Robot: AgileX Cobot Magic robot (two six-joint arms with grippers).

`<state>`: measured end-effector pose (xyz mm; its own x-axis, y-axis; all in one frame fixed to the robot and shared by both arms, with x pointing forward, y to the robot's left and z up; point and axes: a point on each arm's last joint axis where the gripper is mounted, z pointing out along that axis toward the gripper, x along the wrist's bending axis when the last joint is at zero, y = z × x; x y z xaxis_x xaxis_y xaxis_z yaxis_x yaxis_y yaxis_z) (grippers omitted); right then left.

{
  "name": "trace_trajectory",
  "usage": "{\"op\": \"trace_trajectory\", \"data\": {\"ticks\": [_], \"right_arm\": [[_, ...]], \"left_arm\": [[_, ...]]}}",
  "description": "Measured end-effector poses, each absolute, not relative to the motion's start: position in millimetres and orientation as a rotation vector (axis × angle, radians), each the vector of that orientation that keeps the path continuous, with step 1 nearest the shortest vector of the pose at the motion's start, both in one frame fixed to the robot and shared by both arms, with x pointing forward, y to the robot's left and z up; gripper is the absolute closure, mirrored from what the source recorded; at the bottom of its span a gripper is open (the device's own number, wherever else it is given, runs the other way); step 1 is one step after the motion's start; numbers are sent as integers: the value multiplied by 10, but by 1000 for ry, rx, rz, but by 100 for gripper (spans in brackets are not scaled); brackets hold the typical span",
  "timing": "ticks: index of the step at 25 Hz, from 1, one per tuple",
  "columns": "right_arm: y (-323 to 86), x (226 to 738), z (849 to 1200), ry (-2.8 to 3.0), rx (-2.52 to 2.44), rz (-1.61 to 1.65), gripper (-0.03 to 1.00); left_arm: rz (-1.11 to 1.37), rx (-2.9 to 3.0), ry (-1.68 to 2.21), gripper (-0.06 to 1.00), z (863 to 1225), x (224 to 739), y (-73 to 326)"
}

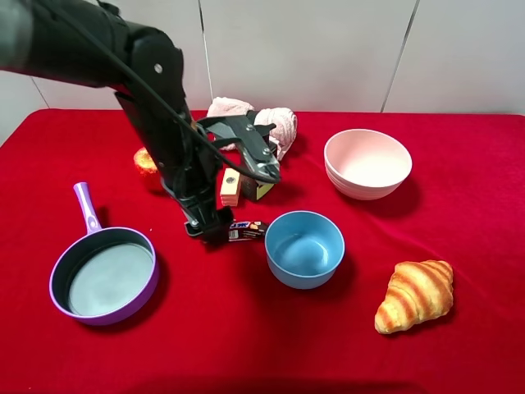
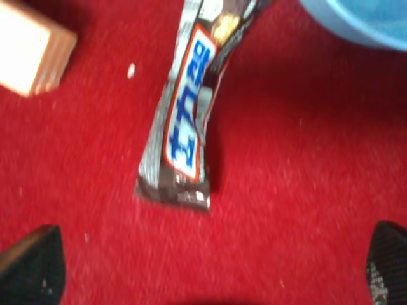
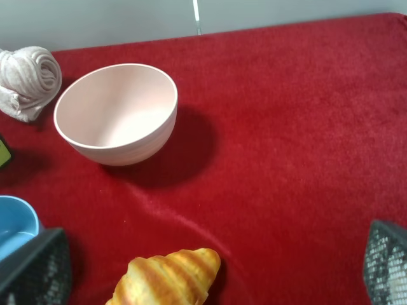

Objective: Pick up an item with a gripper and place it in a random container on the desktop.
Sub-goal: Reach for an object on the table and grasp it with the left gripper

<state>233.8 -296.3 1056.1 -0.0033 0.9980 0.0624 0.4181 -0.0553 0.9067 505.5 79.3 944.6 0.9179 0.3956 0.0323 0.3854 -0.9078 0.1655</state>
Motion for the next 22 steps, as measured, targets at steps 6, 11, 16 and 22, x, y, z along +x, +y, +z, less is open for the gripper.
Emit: {"op": "trace_trajectory", "data": {"ticks": [6, 11, 16, 22], "right_arm": [[-2963, 2338, 10561, 1505, 1561, 1031, 28], [-2963, 2338, 10561, 1505, 1561, 1031, 28], [-2963, 2338, 10561, 1505, 1561, 1031, 28], [-2963, 2338, 10561, 1505, 1561, 1031, 28]], "left_arm": [[125, 2907, 586, 2, 9309, 5123, 736], [145, 2893, 584, 2, 9188, 5171, 700], [150, 2892, 581, 2, 9069, 5202, 677], [140, 2884, 596, 3, 8900, 5231, 644]]}}
